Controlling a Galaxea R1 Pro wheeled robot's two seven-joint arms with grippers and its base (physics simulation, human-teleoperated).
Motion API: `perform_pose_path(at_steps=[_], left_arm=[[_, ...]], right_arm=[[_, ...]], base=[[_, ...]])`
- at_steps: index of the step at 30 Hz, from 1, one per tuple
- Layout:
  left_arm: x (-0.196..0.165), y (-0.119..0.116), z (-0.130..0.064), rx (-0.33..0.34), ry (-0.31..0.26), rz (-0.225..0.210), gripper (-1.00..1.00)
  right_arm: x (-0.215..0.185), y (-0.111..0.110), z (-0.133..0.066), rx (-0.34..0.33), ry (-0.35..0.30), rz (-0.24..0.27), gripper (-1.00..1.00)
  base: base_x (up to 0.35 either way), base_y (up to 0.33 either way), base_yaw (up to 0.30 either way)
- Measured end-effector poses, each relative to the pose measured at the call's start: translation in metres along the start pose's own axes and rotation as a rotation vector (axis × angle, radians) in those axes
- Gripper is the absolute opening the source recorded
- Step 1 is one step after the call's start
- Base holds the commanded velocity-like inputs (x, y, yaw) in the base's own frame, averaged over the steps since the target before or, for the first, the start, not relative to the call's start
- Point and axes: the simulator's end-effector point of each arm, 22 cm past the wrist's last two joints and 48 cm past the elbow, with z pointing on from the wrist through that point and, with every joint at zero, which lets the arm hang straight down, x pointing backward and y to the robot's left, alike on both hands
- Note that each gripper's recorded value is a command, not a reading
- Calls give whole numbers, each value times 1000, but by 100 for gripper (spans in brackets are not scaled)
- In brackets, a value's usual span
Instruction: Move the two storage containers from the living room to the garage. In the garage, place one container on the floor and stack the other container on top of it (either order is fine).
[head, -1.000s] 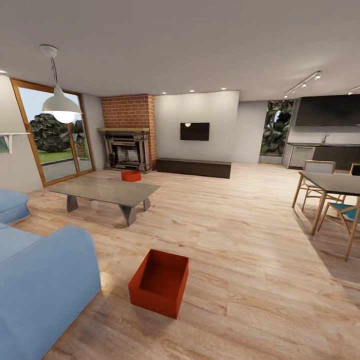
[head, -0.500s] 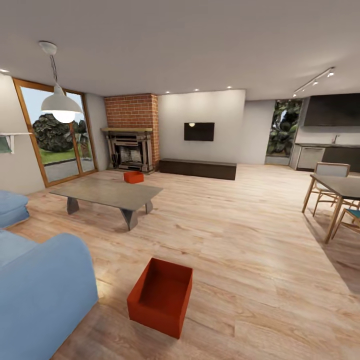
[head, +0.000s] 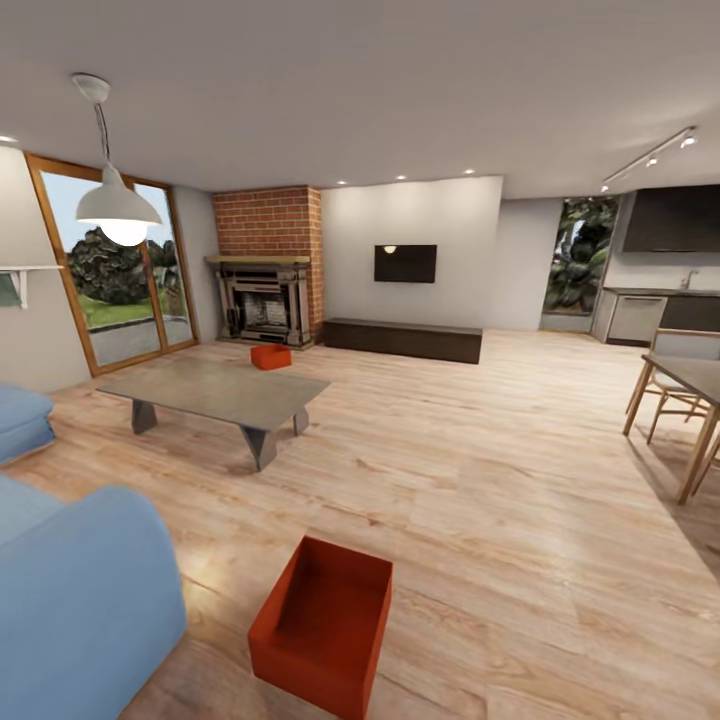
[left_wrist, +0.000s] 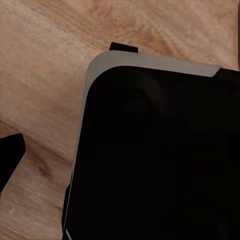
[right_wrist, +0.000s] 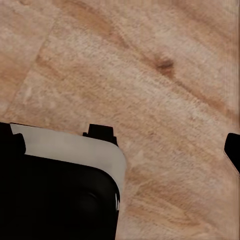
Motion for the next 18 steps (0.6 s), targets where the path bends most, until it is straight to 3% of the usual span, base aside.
perform_pose_path(at_steps=[9, 18], left_arm=[[0, 0, 0, 0, 0, 0, 100], [0, 0, 0, -1, -1, 1, 100]], right_arm=[[0, 0, 0, 0, 0, 0, 100], [0, 0, 0, 0, 0, 0, 100]], base=[[323, 11, 0], [313, 122, 0]])
